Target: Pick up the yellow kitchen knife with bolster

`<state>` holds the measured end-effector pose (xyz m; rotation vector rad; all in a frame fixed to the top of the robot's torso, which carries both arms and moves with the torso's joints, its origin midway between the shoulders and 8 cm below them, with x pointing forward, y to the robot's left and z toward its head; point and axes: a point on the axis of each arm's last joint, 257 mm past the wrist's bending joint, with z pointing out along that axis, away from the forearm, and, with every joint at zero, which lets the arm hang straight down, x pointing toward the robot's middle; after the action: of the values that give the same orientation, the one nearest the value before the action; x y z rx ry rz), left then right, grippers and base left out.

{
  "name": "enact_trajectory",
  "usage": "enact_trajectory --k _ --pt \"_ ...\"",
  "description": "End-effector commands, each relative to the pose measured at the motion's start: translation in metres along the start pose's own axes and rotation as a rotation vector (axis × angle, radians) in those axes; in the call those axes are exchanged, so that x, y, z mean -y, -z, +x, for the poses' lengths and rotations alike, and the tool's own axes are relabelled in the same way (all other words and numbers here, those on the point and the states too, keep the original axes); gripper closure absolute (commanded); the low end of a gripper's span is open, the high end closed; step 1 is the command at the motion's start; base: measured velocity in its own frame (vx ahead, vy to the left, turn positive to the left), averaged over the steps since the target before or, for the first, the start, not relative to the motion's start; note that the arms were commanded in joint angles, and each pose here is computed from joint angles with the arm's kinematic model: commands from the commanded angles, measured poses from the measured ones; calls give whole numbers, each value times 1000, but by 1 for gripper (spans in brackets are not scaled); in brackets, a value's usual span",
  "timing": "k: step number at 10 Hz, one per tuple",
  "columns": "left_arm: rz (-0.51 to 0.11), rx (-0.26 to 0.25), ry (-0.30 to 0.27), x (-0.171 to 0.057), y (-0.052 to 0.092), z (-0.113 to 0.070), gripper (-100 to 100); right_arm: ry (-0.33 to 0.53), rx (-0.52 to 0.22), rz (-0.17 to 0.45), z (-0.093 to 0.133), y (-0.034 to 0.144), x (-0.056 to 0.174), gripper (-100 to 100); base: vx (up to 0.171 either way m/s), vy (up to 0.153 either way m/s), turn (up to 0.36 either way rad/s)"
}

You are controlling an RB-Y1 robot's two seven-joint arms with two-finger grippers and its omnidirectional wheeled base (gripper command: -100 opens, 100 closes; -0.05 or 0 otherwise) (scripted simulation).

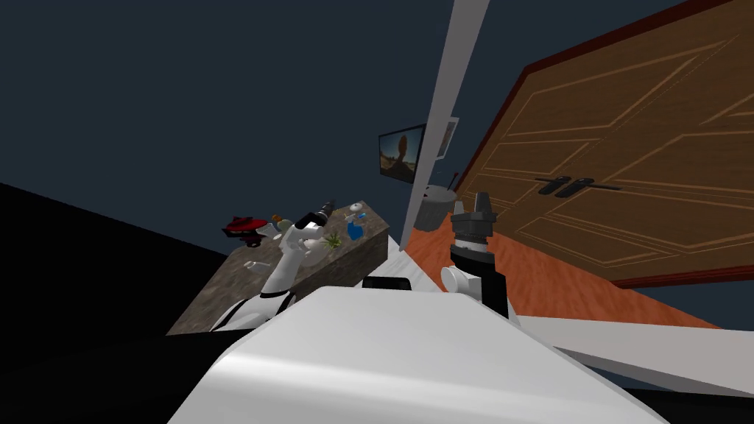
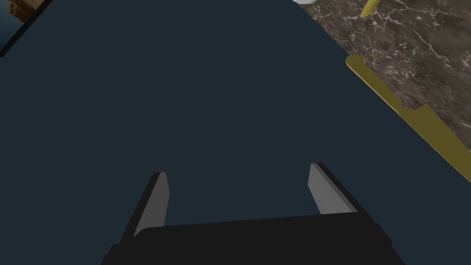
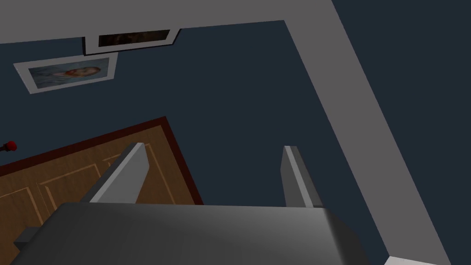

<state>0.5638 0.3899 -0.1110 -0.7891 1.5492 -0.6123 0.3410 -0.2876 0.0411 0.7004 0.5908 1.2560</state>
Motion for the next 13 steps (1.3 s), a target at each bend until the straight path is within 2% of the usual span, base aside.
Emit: enact_trajectory --k 1,6,7,10,11,12,13 --pt "-64 -36 -14 -20 -5 4 -100 0 0 0 0 0 0 0 5 -8 -172" --pt "-211 -112 -39 -62 -11 10 -100 0 0 0 0 0 0 0 6 -3 -126" --pt "-258 -134 -50 -76 -12 9 -100 0 0 0 0 0 0 0 9 -2 -173" --pt "-338 -170 -61 -99 -9 10 -100 0 0 0 0 0 0 0 8 4 -123" --pt "-387 -190 -71 -113 -8 7 -100 0 0 0 0 0 0 0 9 4 -191" --pt "-400 -197 -71 -116 -7 8 -100 0 0 0 0 0 0 0 6 8 -85" --pt "-453 -216 -80 -132 -3 5 -100 0 0 0 0 0 0 0 8 4 -150"
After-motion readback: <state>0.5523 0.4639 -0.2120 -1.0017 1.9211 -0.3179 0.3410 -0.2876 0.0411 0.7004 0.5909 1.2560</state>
